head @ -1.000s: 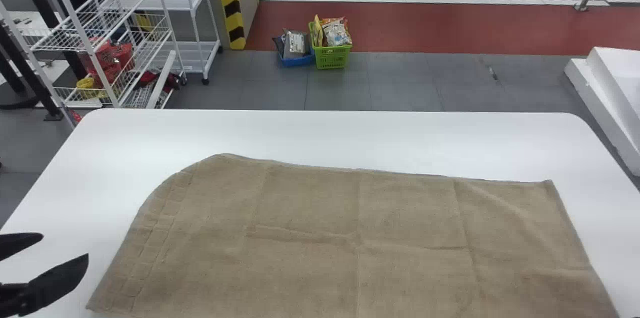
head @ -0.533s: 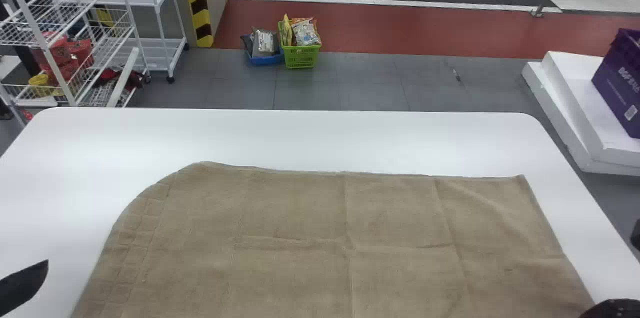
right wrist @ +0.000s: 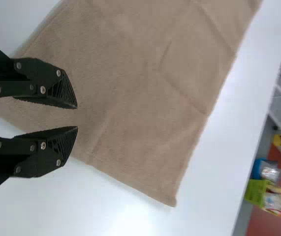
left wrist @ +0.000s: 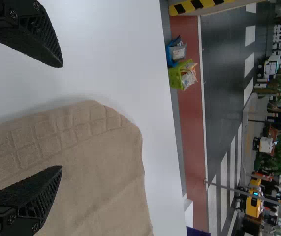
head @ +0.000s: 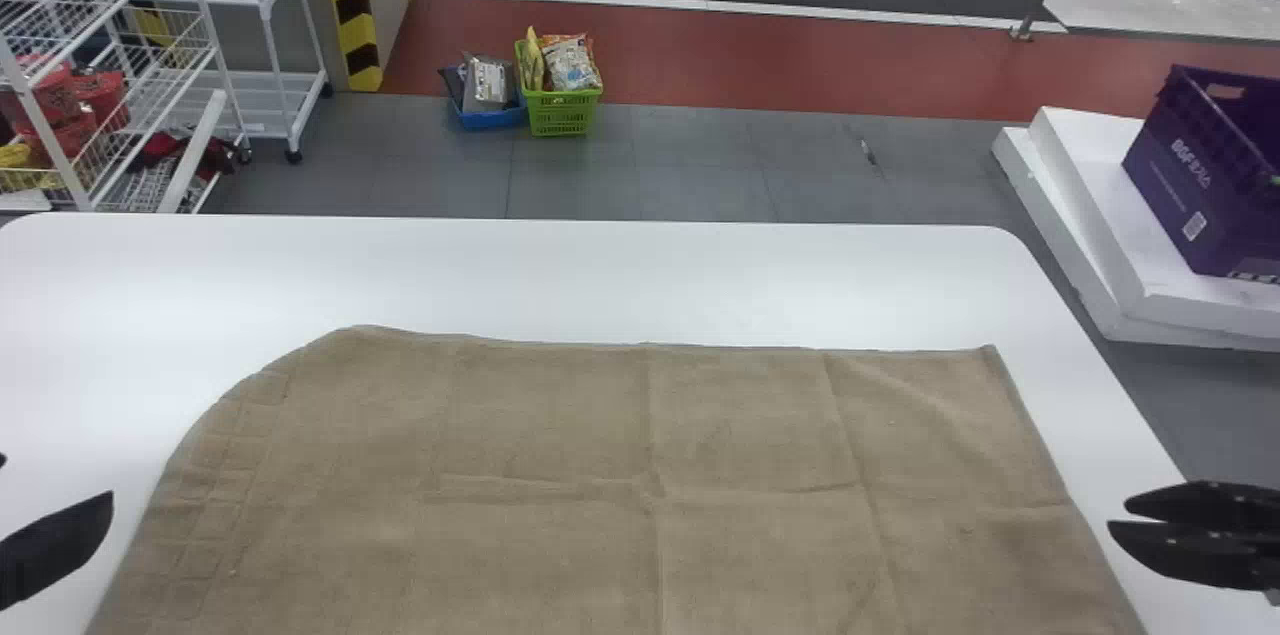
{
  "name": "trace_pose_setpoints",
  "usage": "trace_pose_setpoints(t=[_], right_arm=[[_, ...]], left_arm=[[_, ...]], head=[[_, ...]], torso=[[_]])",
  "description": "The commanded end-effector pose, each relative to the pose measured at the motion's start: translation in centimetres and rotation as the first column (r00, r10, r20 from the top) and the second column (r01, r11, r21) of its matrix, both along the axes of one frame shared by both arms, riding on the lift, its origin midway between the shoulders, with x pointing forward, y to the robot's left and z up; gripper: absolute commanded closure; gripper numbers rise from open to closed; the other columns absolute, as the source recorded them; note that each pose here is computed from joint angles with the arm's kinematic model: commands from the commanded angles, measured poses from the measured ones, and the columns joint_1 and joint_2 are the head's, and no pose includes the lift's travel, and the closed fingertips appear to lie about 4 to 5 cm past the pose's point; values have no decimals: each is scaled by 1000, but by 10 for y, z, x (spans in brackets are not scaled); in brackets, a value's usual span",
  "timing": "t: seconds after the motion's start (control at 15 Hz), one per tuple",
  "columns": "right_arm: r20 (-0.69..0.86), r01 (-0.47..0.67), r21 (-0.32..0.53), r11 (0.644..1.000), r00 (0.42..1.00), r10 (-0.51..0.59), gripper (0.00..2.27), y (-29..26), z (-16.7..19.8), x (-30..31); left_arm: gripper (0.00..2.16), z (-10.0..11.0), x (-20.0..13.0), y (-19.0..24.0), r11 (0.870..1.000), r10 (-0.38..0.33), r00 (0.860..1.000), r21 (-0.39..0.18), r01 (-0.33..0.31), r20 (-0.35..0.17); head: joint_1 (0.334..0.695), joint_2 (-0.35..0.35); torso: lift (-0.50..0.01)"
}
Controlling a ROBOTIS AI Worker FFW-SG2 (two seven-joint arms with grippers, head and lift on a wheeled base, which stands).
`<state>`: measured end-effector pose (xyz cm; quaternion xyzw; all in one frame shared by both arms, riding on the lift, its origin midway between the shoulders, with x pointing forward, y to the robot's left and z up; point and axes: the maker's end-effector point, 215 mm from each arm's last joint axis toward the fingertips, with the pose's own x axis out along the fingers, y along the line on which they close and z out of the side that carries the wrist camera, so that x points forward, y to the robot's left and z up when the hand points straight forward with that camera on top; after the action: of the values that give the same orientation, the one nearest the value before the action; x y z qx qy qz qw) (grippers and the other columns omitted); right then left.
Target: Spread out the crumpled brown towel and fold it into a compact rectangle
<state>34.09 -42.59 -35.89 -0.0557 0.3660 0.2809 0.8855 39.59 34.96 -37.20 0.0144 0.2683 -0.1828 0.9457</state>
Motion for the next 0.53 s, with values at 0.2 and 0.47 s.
trace_pose_setpoints(t=[0.2,0.47], right_arm=[[72,77,212,974,993,-94,33,52,-18,35],[17,97,211,973,995,-103,36,62,-48,40]], left_arm=[[93,-2,43,-51,999,-26,999,-32,27,29],[215,-30,87,-68,995,-39,999,-95,35,-37]], head=[[695,-96],[695,-108]], torso=[[-127],[-127]])
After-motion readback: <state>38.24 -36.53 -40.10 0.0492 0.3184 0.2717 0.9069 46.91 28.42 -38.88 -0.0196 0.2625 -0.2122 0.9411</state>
